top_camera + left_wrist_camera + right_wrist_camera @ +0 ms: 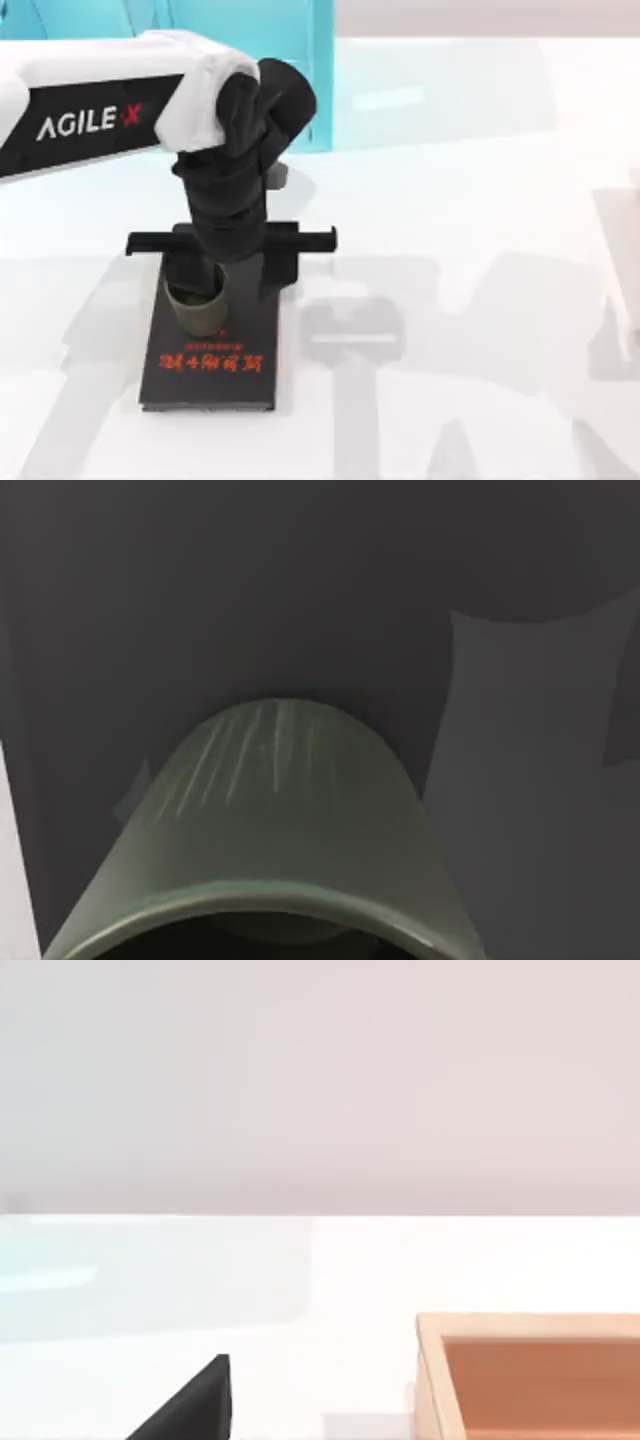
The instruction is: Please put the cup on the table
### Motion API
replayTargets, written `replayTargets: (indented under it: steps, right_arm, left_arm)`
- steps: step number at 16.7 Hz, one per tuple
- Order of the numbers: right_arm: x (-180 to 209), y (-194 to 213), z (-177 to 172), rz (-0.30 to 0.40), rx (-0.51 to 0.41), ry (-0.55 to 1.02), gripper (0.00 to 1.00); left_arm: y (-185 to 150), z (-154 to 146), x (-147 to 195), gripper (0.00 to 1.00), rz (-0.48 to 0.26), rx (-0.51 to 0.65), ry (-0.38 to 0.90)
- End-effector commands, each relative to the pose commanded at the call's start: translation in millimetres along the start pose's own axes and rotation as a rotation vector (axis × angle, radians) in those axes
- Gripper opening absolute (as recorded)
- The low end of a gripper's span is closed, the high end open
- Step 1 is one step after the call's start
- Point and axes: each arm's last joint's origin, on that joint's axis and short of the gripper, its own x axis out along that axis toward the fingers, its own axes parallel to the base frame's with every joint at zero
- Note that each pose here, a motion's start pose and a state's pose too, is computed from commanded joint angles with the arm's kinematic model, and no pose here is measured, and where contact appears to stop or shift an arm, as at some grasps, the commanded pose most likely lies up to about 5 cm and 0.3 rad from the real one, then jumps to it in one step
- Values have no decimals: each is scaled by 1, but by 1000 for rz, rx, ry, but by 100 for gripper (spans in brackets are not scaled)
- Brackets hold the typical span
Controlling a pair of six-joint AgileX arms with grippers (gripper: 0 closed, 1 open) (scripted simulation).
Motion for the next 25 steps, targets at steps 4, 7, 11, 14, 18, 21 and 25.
replayTargets:
  steps: [4,7,11,14,18,21,25]
  right_arm:
    - [0,0,0,0,0,0,100]
    - [0,0,0,0,0,0,100]
    - [0,0,0,0,0,0,100]
    - [0,0,0,0,0,0,100]
    - [0,0,0,0,0,0,100]
    - [0,0,0,0,0,0,100]
    - [0,0,0,0,0,0,100]
  left_arm:
    - [0,0,0,0,0,0,0]
    - [0,0,0,0,0,0,0]
    - [0,0,0,0,0,0,0]
    - [-1,1,-6,0,-2,1,-4]
    - [-1,0,-32,0,9,1,14]
    - [0,0,-50,0,0,0,-1]
    - [0,1,-48,0,3,1,4]
